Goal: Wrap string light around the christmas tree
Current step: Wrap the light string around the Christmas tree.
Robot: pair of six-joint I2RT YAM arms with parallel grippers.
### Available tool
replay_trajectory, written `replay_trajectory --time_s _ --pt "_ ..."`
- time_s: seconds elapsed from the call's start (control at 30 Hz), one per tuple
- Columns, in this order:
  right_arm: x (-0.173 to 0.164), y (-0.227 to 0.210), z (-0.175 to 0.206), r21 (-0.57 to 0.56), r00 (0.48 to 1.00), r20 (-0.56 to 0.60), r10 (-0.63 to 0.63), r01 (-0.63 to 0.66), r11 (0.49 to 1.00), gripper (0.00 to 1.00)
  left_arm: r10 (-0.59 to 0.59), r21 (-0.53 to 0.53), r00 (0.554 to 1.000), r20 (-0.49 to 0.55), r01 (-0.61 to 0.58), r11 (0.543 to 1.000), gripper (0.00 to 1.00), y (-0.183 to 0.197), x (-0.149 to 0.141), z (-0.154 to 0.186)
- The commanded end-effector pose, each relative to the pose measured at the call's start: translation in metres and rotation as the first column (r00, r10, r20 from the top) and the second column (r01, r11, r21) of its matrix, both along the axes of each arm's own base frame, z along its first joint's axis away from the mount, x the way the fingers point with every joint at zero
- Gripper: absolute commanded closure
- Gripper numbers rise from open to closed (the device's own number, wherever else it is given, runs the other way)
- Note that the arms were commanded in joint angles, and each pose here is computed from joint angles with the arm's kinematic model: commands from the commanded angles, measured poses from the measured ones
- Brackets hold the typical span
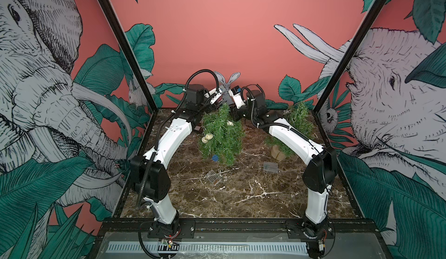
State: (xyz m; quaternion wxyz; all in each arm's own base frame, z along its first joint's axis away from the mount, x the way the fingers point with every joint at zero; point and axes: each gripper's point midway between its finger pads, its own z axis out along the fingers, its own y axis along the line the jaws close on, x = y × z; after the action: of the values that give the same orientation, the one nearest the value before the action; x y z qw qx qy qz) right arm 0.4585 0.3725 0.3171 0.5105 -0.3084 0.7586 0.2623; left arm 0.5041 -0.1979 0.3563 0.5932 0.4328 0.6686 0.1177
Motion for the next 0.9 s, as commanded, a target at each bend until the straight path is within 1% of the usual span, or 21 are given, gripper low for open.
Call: replay_trajectory --time_s 0.0,0.13,0.17,0.2,0.23,0.37,0.43,0.47,0.53,0.57,0.6,0.67,0.8,0.87 --pt "-0.007 -0.004 0.036 0.046 0.997 0.079 0.005 -0.009 0.999 0.75 0.017 -0.001 0.999 0.049 -0.017 1.000 0.48 0.008 -0.007 0.032" --pt "-0.008 -0.006 0.043 0.048 0.996 0.094 0.000 -0.004 0.999 0.75 0.041 0.016 0.999 0.029 -0.041 0.999 0.42 0.013 -0.008 0.028" --pt "-0.008 -0.007 0.045 0.047 0.995 0.098 -0.002 -0.002 0.999 0.75 0.053 0.021 0.998 0.025 -0.053 0.998 0.36 0.016 -0.008 0.027" --pt "-0.009 -0.007 0.046 0.045 0.995 0.100 -0.003 -0.002 0.999 0.75 0.068 0.024 0.997 0.024 -0.069 0.997 0.27 0.019 -0.008 0.028" --pt "-0.009 -0.008 0.046 0.042 0.995 0.100 -0.005 0.001 0.999 0.75 0.077 0.029 0.997 0.017 -0.078 0.997 0.24 0.022 -0.008 0.026" --pt "-0.011 -0.010 0.049 0.031 0.994 0.110 -0.003 0.000 1.000 0.75 0.098 0.063 0.995 0.000 -0.098 0.993 0.21 0.032 -0.012 0.023" --pt "-0.012 -0.011 0.048 0.023 0.994 0.113 0.000 -0.002 1.000 0.74 0.089 0.077 0.996 -0.011 -0.088 0.993 0.19 0.035 -0.017 0.023" --pt "-0.012 -0.011 0.048 0.021 0.993 0.115 0.000 -0.003 1.000 0.74 0.072 0.092 0.997 -0.022 -0.070 0.993 0.18 0.036 -0.021 0.022" --pt "-0.012 -0.011 0.048 0.022 0.993 0.117 0.002 -0.005 1.000 0.74 0.009 0.157 0.999 -0.049 -0.001 0.988 0.16 0.036 -0.032 0.016" --pt "-0.012 -0.011 0.049 0.025 0.993 0.118 0.003 -0.006 1.000 0.74 -0.001 0.196 0.999 -0.049 0.011 0.981 0.14 0.037 -0.035 0.013" --pt "-0.012 -0.011 0.050 0.027 0.993 0.119 0.003 -0.006 1.000 0.74 0.010 0.236 0.999 -0.048 0.001 0.972 0.13 0.043 -0.035 0.010" --pt "-0.013 -0.010 0.050 0.029 0.993 0.119 0.004 -0.008 1.000 0.73 0.047 0.280 0.997 -0.055 -0.029 0.959 0.12 0.054 -0.033 0.008" --pt "-0.011 -0.010 0.050 0.028 0.992 0.123 0.000 -0.004 1.000 0.73 0.091 0.332 0.992 -0.085 -0.058 0.942 0.12 0.072 -0.031 -0.008" --pt "-0.011 -0.010 0.051 0.030 0.992 0.124 0.000 -0.004 1.000 0.73 0.079 0.338 0.991 -0.112 -0.037 0.941 0.11 0.073 -0.035 -0.018"
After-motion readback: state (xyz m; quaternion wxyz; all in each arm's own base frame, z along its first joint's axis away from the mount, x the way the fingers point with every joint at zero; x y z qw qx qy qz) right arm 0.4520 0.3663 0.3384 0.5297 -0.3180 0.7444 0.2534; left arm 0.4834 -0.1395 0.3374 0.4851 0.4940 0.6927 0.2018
